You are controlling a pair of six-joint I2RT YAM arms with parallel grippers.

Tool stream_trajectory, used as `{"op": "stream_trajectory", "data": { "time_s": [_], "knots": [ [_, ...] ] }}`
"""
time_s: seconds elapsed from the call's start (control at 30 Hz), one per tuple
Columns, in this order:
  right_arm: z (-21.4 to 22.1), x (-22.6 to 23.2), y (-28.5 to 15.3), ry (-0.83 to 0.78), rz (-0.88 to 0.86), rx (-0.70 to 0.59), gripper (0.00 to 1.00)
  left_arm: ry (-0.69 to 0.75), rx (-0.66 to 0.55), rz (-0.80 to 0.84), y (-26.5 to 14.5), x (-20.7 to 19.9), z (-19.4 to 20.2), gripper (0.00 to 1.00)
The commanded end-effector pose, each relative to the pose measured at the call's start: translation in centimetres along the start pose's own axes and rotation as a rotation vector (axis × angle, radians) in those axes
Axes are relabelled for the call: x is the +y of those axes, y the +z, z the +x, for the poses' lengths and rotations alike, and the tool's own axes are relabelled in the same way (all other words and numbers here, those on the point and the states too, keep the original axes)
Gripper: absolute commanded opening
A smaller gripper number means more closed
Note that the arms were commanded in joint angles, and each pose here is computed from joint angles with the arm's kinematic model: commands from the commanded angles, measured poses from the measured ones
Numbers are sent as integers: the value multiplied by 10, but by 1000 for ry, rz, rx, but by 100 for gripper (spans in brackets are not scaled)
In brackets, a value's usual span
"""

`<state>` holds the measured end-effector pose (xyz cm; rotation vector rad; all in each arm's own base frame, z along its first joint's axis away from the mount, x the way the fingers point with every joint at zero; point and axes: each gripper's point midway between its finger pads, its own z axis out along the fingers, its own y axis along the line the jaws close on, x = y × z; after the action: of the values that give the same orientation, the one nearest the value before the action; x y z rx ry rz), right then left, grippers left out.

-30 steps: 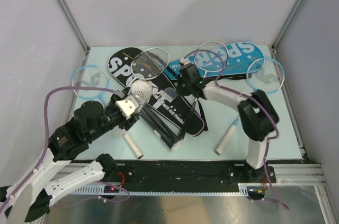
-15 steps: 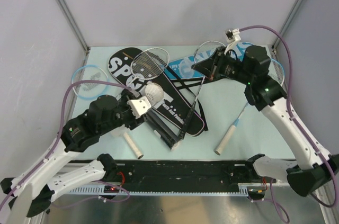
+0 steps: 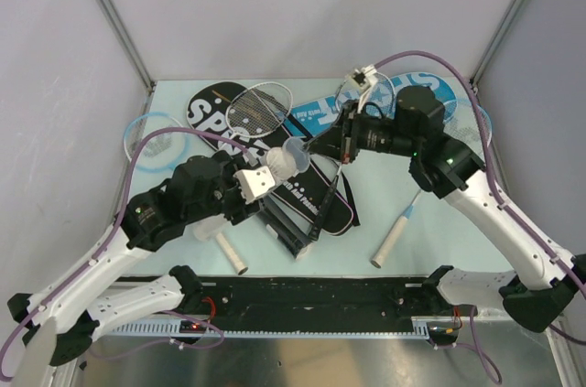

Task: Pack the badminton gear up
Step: Close the lid on the shuttle tube.

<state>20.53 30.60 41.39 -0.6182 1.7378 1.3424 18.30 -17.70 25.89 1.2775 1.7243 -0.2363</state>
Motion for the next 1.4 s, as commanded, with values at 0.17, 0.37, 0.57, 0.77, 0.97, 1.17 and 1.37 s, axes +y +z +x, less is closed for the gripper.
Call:
{"op": "stream_trajectory", "data": {
  "time_s": [0.17,0.37,0.57,0.77,0.97,1.17,1.37],
  "knots": [
    [18,7,18,-31,26,110,0,31,-84,-24,-9,10,-26,39],
    [27,0,26,-59,89,152,0,39,-78,-22,-8,11,-27,39],
    [21,-1,28,-68,115,131,0,44,-78,-16,-7,11,-28,39],
    [19,-10,31,-98,169,133,0,40,-86,-8,-8,9,-30,39],
    [24,-12,34,-113,185,145,0,39,-88,-9,-9,10,-31,39],
    [29,-7,36,-120,169,171,4,38,-90,-10,-9,10,-32,39],
    [29,-6,35,-115,171,167,30,38,-98,-4,-10,10,-35,39]
  ]
}}
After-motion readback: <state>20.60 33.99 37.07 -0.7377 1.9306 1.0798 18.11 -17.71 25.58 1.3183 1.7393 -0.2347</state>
